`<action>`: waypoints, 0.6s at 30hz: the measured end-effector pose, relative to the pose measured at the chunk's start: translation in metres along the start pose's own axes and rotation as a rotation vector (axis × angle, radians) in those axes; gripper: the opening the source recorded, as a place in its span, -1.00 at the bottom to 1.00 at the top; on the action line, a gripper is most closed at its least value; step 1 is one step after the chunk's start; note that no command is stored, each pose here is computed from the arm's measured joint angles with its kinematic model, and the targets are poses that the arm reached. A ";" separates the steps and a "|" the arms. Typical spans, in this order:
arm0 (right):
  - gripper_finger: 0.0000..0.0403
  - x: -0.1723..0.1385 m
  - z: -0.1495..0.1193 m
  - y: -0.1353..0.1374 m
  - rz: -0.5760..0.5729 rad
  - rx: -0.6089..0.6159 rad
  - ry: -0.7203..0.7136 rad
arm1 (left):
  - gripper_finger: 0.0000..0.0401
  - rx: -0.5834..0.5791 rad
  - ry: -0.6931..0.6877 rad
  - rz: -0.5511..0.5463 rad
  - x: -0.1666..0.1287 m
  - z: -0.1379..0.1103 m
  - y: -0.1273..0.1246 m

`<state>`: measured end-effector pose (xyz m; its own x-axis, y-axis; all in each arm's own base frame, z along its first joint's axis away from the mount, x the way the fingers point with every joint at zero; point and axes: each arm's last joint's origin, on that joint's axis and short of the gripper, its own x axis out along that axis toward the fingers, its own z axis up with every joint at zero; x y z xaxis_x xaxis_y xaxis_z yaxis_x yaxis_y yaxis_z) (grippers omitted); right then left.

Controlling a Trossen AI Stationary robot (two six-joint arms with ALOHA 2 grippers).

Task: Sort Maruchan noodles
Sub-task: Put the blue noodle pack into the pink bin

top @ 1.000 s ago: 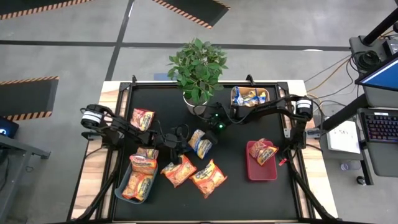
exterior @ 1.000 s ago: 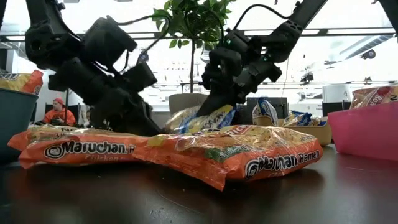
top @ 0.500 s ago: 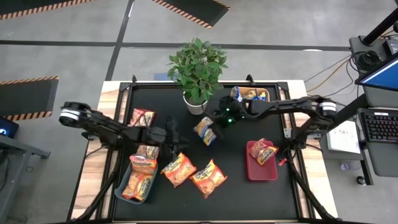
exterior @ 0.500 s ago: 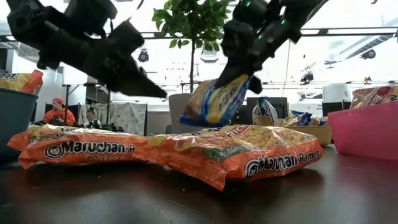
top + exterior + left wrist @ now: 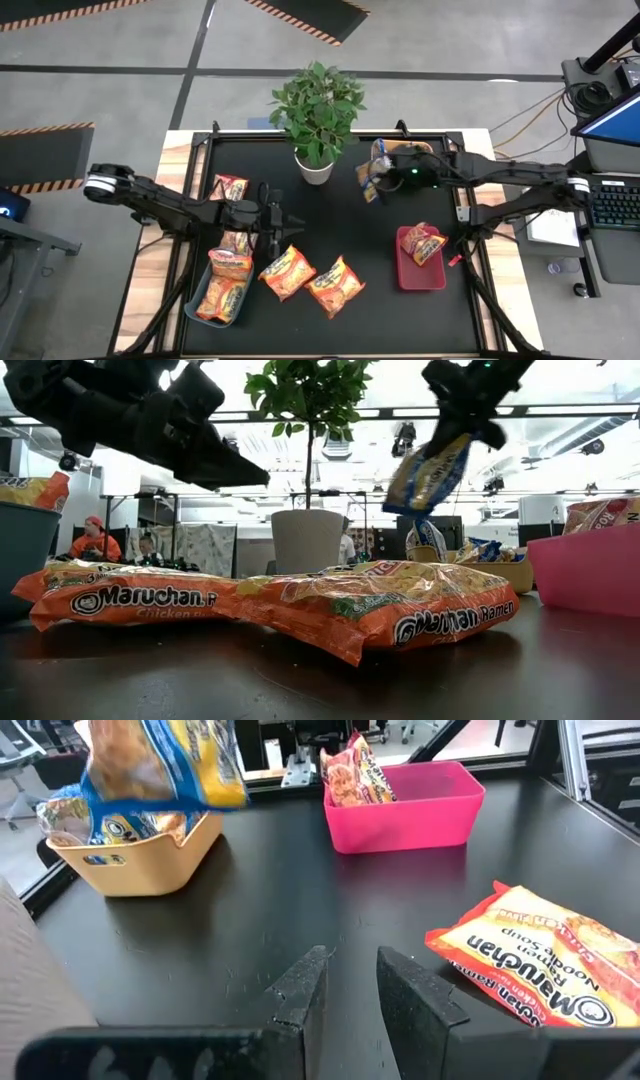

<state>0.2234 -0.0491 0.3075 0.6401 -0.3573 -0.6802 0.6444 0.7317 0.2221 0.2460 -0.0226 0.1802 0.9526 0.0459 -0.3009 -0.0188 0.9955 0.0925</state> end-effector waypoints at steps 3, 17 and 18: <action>-0.94 -0.012 -0.004 -0.009 -0.104 0.030 -0.017 | -0.63 0.003 0.012 -0.001 0.001 -0.002 0.000; -0.94 -0.009 -0.002 -0.051 -0.530 0.161 -0.038 | -0.63 0.021 0.007 0.000 0.002 0.000 0.000; -0.94 -0.005 -0.001 -0.054 -0.549 0.166 -0.025 | -0.63 0.021 0.007 0.000 0.002 0.000 0.000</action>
<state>0.1848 -0.0865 0.2977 0.2017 -0.6741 -0.7106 0.9409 0.3348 -0.0505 0.2480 -0.0229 0.1792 0.9505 0.0461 -0.3073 -0.0119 0.9936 0.1125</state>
